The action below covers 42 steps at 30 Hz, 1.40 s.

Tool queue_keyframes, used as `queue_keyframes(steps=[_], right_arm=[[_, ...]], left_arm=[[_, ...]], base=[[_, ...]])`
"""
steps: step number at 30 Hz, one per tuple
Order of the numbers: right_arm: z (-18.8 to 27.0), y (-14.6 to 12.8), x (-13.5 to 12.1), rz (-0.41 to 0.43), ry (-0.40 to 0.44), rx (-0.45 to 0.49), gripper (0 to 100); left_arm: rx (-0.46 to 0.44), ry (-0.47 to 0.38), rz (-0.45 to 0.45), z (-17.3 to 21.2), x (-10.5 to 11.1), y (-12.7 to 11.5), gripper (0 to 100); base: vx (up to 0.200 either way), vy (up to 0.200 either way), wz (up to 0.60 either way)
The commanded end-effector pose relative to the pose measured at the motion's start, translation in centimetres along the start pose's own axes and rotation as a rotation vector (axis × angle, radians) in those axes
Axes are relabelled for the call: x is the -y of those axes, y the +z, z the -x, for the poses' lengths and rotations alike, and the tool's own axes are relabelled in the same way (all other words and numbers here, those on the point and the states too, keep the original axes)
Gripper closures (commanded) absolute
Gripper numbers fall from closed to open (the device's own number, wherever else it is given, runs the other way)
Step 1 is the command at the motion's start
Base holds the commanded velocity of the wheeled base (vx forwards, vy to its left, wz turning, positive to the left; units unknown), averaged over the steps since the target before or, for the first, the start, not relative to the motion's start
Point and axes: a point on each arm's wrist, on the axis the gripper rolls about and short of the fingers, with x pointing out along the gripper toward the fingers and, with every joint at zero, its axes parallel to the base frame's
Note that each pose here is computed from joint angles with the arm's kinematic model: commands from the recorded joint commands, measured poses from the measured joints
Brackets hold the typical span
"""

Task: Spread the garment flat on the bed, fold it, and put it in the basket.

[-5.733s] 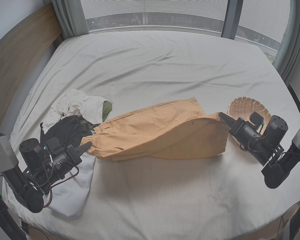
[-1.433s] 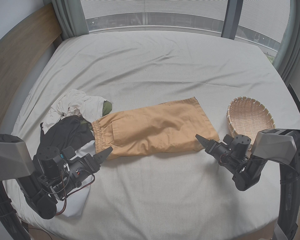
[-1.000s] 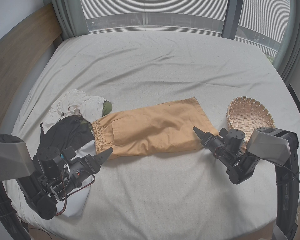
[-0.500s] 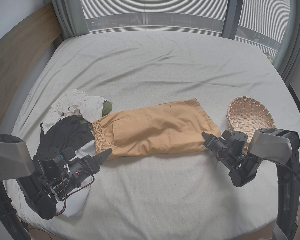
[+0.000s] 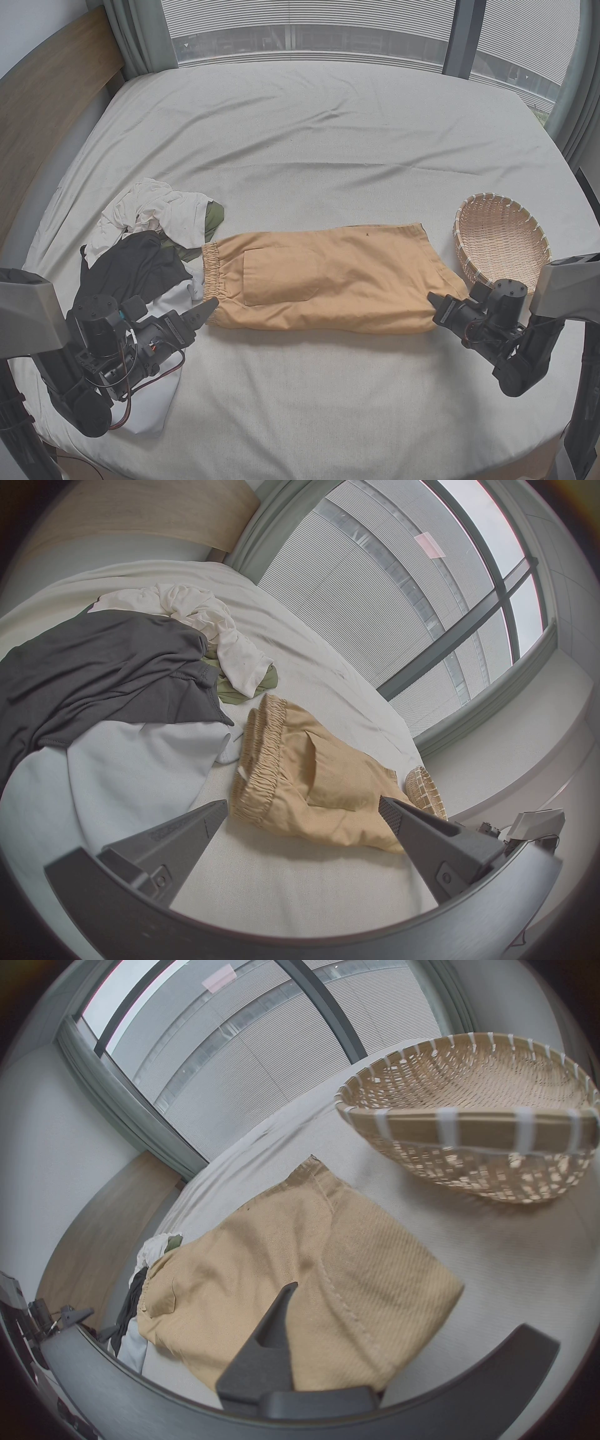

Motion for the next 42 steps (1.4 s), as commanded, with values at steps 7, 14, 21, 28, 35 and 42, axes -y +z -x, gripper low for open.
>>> queue_keyframes(steps=[7, 14, 21, 28, 35, 42], right_arm=[[3.2, 0.2, 0.9, 0.015, -0.049, -0.042, 100], [2.9, 0.0, 0.5, 0.018, -0.023, -0.050, 0], [4.9, -0.4, -1.6, 0.026, 0.036, -0.082, 0], [8.7, 1.5, -4.4, 0.043, 0.129, -0.015, 0], [12.9, 4.0, -7.2, 0.067, 0.273, 0.112, 0], [13.1, 4.2, -8.5, 0.070, 0.336, 0.124, 0]], left_arm=[[-0.071, 0.044, 0.013, -1.5, -1.6, -1.8, 0], [-0.093, 0.053, 0.018, -2.7, -2.2, -2.6, 0], [-0.091, 0.048, 0.017, -4.3, -2.6, -3.1, 0], [-0.075, 0.031, 0.016, -5.4, -2.6, -3.1, 0], [-0.067, 0.018, 0.014, -6.1, -2.5, -3.1, 0], [-0.046, -0.016, 0.010, -7.3, -1.9, -3.1, 0]], base=[[0.000, 0.000, 0.00], [0.000, 0.000, 0.00], [0.000, 0.000, 0.00], [0.000, 0.000, 0.00], [0.000, 0.000, 0.00], [0.000, 0.000, 0.00]])
